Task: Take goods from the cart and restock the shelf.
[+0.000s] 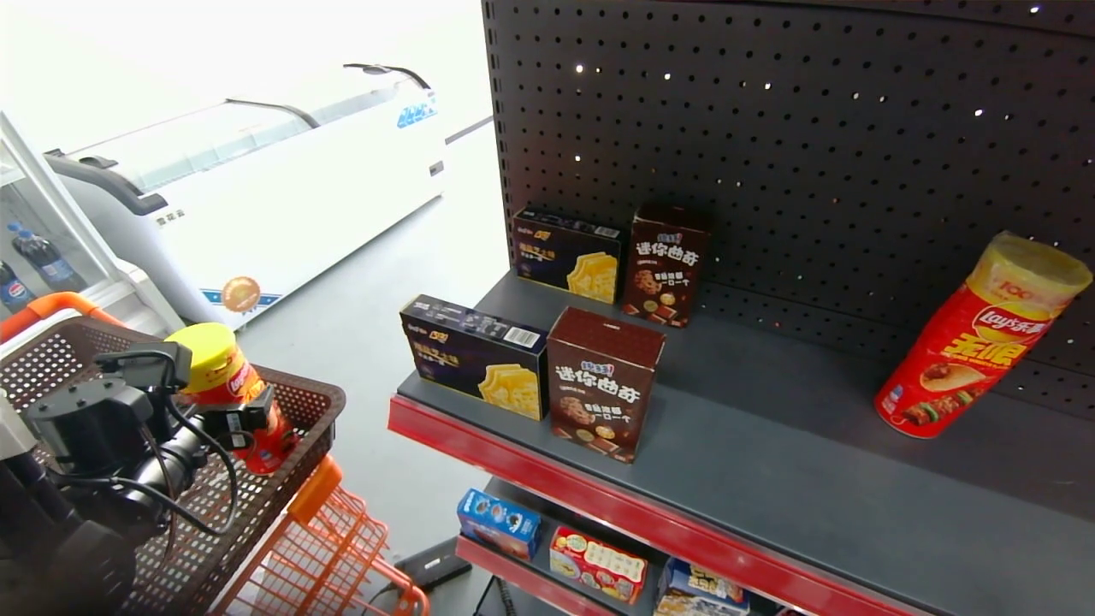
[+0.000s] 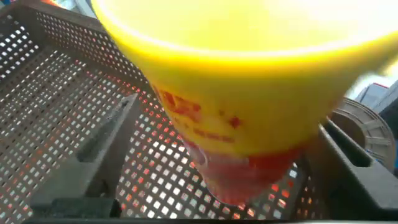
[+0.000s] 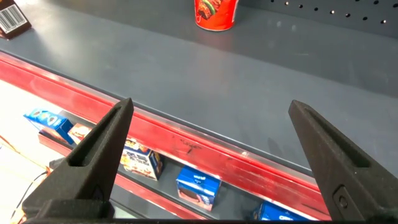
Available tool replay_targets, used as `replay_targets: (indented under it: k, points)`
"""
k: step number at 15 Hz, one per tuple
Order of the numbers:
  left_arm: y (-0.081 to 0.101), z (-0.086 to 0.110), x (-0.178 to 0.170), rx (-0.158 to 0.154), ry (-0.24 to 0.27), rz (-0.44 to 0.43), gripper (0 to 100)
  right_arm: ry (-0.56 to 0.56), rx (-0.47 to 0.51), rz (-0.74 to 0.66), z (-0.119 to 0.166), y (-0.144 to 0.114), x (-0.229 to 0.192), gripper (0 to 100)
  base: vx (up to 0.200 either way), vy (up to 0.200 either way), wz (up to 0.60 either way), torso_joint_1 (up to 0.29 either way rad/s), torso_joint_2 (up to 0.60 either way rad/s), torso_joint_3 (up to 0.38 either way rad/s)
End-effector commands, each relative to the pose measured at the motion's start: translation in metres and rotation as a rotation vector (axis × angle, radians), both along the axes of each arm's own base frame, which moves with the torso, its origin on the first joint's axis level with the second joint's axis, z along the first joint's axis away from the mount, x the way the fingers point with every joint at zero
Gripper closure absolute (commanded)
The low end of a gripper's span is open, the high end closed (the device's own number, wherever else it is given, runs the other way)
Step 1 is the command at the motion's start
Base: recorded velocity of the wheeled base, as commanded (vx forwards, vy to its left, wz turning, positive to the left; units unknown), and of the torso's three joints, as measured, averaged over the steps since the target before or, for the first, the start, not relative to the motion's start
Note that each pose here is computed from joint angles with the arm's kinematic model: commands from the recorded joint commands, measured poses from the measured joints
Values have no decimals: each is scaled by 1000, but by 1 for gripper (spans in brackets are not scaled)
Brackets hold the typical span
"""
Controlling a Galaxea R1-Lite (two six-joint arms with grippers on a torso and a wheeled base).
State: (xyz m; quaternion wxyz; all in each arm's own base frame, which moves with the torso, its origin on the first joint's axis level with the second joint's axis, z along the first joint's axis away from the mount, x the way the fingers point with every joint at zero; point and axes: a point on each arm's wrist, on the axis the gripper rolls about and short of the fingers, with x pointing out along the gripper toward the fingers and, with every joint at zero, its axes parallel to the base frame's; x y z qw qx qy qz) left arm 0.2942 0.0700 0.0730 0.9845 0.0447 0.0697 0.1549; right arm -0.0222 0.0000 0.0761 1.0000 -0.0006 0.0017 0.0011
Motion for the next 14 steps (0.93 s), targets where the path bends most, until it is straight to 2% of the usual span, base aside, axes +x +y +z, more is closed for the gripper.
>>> replay_targets:
  k: [1, 3, 6, 7, 9, 10, 11, 12, 14]
  points:
    - [6, -6, 15, 1, -9, 7, 100, 0, 0, 1, 0, 0, 0, 0, 0, 0, 0, 0, 0, 0]
    - [7, -6, 21, 6, -24, 5, 100, 0, 0, 1, 0, 0, 0, 0, 0, 0, 0, 0, 0, 0]
    - [7, 2, 32, 13, -76, -3, 100, 0, 0, 1, 0, 0, 0, 0, 0, 0, 0, 0, 0, 0]
    - [7, 10, 36, 12, -129, -11, 100, 1, 0, 1, 0, 0, 0, 0, 0, 0, 0, 0, 0, 0]
    - [4, 29, 35, 31, -194, -28, 100, 1, 0, -1, 0, 0, 0, 0, 0, 0, 0, 0, 0, 0]
    - [-1, 56, 27, 54, -265, -39, 100, 1, 0, 1, 0, 0, 0, 0, 0, 0, 0, 0, 0, 0]
    - [-3, 77, 22, 75, -314, -53, 100, 1, 0, 1, 0, 0, 0, 0, 0, 0, 0, 0, 0, 0]
    - [-8, 95, 16, 85, -339, -85, 100, 1, 0, 1, 0, 0, 0, 0, 0, 0, 0, 0, 0, 0]
    - [-13, 130, 6, 88, -352, -121, 100, 1, 0, 1, 0, 0, 0, 0, 0, 0, 0, 0, 0, 0]
